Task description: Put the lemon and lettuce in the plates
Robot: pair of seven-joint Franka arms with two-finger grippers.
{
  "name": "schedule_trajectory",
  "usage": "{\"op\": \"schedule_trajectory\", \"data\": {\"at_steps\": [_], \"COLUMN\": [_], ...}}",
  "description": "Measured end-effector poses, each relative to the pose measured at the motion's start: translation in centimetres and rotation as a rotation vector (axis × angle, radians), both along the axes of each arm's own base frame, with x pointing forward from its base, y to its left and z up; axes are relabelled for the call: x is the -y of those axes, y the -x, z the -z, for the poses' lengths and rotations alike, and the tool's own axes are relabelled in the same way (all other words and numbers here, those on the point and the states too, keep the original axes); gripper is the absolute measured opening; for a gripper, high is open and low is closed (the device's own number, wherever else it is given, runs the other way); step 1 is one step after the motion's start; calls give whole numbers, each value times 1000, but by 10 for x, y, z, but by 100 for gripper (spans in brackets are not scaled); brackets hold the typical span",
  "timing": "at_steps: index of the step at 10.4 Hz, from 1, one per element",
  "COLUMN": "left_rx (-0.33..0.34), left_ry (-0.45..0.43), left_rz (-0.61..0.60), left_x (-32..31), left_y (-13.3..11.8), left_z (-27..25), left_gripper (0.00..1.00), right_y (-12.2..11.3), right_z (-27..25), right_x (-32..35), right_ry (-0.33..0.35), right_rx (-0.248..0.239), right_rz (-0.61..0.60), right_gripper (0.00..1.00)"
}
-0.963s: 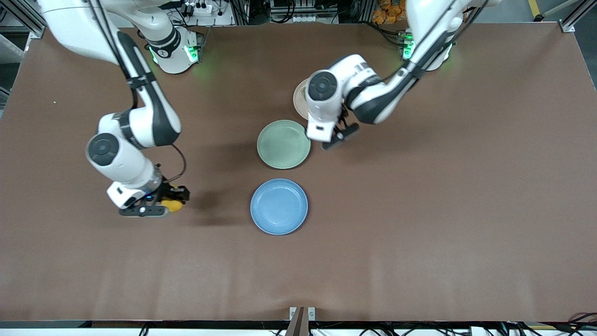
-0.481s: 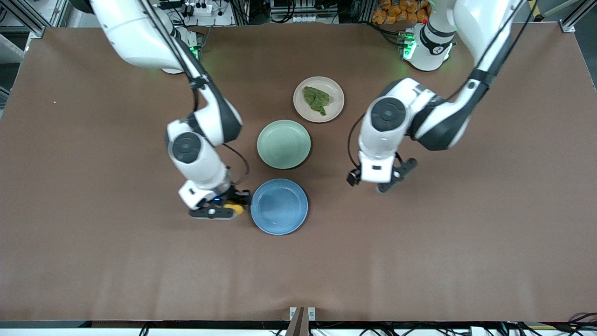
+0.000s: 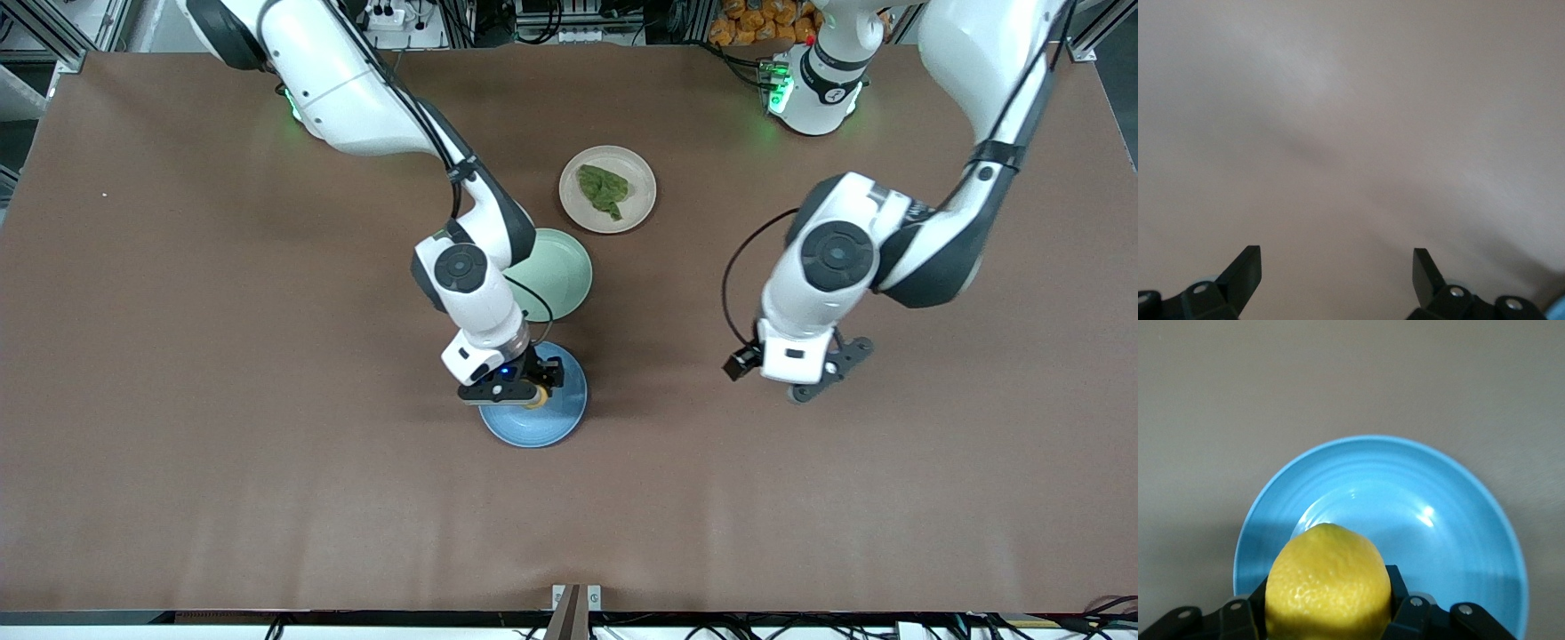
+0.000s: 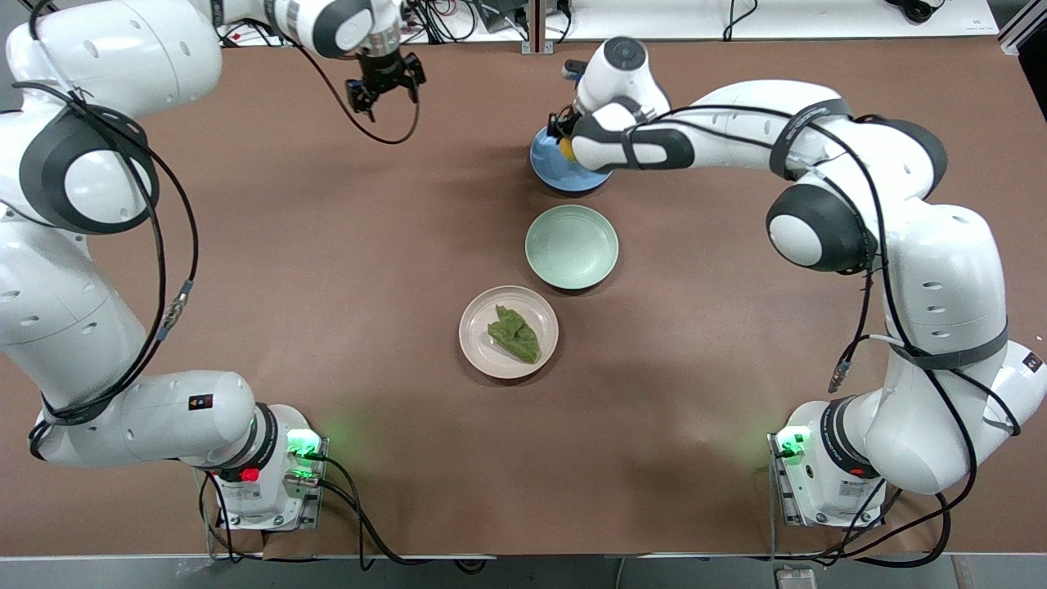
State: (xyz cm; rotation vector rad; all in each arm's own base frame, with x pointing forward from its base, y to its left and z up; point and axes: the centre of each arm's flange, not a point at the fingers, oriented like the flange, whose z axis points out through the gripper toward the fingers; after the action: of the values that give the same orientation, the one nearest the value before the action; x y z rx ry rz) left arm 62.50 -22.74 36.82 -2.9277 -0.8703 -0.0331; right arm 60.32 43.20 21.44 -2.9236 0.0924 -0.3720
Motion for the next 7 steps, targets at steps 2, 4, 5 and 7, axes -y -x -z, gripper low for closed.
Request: {"op": "schedule_trajectory", "data": {"at_steps": [2,4,5,7], "left_rx": [-18,-52,-58,-38], "left_ry": [-24,-2,29,91], "left_rz": [51,125,176,269], "left_x": [-31,-54,-69,-102], "left_y": [-8,-10,-8,2], "left_z": [-2,-8,-20,-56], "left_gripper": [100,100,100,100], "right_y": [0,-5,-10,-15], "right_z": [9,5,2,0], "right_x": [1,5,8,16], "right_ry": [4,-8,-11,13], "right_rx": [-6,-3,0,-29], "right_rz": [6,56,72,86], "right_gripper": [65,76,89,100]}}
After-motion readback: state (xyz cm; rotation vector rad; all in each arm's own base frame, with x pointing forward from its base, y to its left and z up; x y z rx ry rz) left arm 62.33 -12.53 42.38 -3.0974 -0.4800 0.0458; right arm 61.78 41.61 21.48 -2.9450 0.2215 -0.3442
